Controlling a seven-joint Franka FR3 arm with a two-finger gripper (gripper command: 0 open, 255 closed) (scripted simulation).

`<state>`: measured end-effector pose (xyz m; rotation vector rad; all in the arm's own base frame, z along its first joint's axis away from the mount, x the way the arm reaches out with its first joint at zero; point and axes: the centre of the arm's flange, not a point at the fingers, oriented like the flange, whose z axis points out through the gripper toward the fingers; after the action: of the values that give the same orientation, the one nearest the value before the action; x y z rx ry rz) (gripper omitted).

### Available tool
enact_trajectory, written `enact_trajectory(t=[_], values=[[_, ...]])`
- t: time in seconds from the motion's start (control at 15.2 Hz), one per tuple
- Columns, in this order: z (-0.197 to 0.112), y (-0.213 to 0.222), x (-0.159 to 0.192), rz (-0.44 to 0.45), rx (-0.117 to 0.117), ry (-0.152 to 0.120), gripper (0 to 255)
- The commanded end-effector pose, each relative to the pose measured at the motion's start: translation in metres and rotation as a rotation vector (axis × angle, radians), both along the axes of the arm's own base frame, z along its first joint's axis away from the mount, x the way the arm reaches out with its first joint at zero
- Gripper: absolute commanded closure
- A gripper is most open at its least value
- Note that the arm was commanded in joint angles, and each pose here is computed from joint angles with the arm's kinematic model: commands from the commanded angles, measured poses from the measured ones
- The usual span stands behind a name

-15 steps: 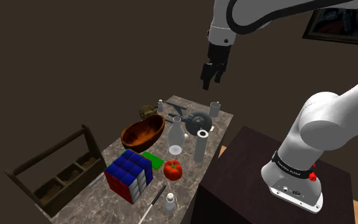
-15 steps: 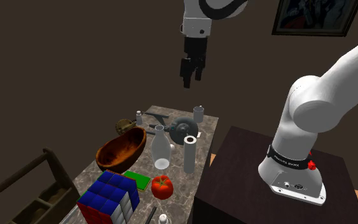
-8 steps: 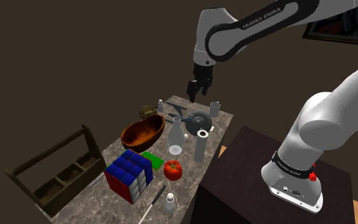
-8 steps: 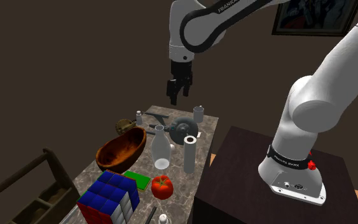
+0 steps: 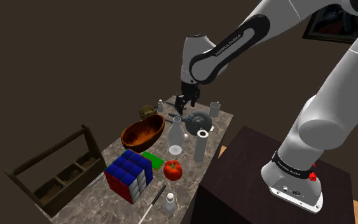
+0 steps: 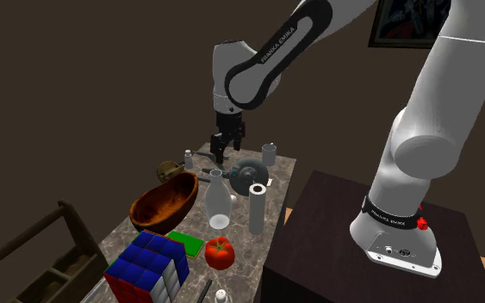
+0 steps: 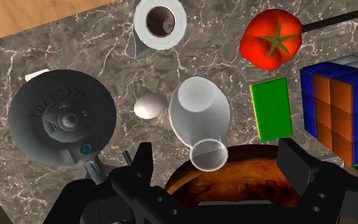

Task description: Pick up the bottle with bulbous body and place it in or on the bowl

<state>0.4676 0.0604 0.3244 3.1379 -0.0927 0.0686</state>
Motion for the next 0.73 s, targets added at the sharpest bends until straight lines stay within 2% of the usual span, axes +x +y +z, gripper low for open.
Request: enact_trajectory(t=[0.0,0.33,0.66], values=[[-0.027,0.002,0.016,-0.007,-0.001,-0.003,0],[-0.079,0.005,0.048,-0.024,-0.005,-0.008,0],[-0.105,0.005,0.050,-0.024,-0.005,-0.008,0]])
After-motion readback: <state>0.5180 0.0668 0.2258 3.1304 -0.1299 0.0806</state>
